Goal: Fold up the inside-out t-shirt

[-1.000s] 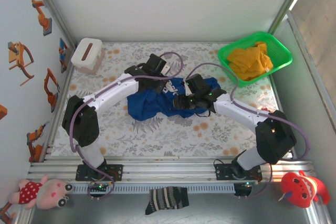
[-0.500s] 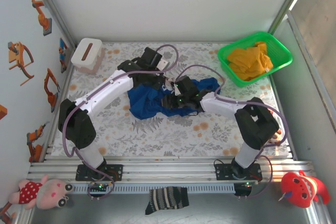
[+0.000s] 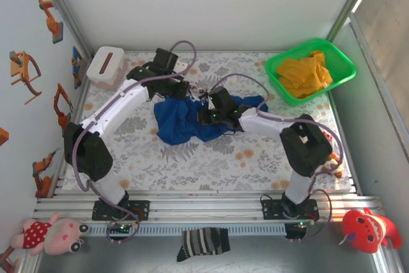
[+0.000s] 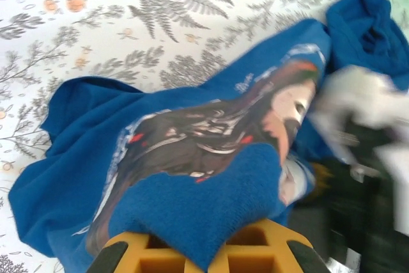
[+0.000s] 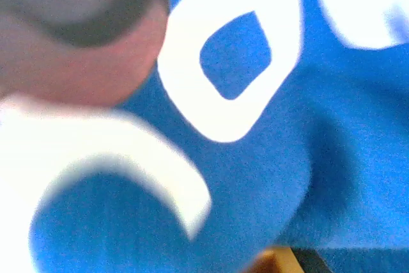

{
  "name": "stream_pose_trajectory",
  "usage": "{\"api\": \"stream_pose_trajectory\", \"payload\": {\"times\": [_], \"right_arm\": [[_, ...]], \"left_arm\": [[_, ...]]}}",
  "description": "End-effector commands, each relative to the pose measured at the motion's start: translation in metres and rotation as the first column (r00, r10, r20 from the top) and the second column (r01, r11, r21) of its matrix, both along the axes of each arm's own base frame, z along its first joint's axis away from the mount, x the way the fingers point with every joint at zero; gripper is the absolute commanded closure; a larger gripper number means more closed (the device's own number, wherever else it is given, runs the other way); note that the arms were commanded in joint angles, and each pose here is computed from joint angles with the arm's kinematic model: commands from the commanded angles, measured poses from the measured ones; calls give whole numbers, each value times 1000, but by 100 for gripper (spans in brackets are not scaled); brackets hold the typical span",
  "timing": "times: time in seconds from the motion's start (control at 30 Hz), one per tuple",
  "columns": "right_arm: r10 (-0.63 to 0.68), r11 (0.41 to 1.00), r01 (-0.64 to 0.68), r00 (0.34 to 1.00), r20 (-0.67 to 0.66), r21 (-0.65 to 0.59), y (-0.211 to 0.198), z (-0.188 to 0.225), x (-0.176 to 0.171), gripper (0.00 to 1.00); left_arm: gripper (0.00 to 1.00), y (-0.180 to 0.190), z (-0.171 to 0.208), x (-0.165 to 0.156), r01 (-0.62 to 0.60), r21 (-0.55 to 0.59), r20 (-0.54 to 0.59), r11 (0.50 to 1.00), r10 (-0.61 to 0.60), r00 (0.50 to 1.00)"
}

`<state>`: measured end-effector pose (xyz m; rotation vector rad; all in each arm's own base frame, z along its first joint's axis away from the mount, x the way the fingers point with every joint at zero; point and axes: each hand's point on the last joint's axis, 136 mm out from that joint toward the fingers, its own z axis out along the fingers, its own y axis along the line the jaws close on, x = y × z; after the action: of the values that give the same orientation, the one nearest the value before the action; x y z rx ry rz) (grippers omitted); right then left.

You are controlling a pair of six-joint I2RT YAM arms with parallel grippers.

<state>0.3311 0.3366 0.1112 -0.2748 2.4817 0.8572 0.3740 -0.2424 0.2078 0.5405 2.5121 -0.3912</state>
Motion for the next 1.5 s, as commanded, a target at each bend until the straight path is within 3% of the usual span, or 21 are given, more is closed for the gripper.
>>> {"api": "stream_pose_trajectory", "payload": {"times": [0.0,0.13,0.17,0.3,0.33,0.4,0.57,0.73,1.13,1.23,1.27,1.37,1.4,1.47], "right_arm": [[30,999,-33,997,76,30,-15,56,-21,100],[37,998,-42,990,139,38,-37,98,-41,100],[33,998,-40,988,149,41,-41,105,-42,100],[10,999,-19,984,176,46,-55,124,-40,100],[3,999,-11,984,176,45,-58,125,-38,100],[-13,999,6,985,173,43,-64,124,-32,100],[-38,998,30,986,165,49,-75,123,-24,100],[-42,998,34,986,160,54,-80,124,-23,100],[-49,998,42,987,153,49,-84,123,-24,100],[-59,997,50,985,160,57,-87,128,-22,100],[-64,997,54,984,165,62,-89,131,-21,100],[-93,993,80,980,177,82,-103,144,-15,100],[-113,991,98,977,180,86,-113,150,-11,100],[-159,985,143,970,186,95,-135,161,-2,100]], "left_arm": [[100,13,16,31,-81,-128,-14,989,80,997],[100,31,9,71,-151,-183,-54,971,144,988],[96,33,9,78,-160,-187,-59,969,152,987],[45,40,16,94,-191,-203,-61,960,182,981],[37,41,19,93,-195,-210,-59,958,187,981],[28,43,22,82,-203,-217,-67,955,193,979],[20,46,8,27,-254,-227,-93,940,239,967],[18,43,-30,-19,-288,-128,-91,949,278,956],[14,6,-101,-7,-130,131,-81,983,141,987],[20,1,-118,-1,-122,165,-110,979,141,984],[30,2,-124,3,-123,188,-111,974,146,983],[86,6,-114,24,-131,220,-77,967,151,985],[98,6,-97,34,-133,201,-52,971,146,988],[100,7,-48,51,-138,134,19,981,137,990]]}}
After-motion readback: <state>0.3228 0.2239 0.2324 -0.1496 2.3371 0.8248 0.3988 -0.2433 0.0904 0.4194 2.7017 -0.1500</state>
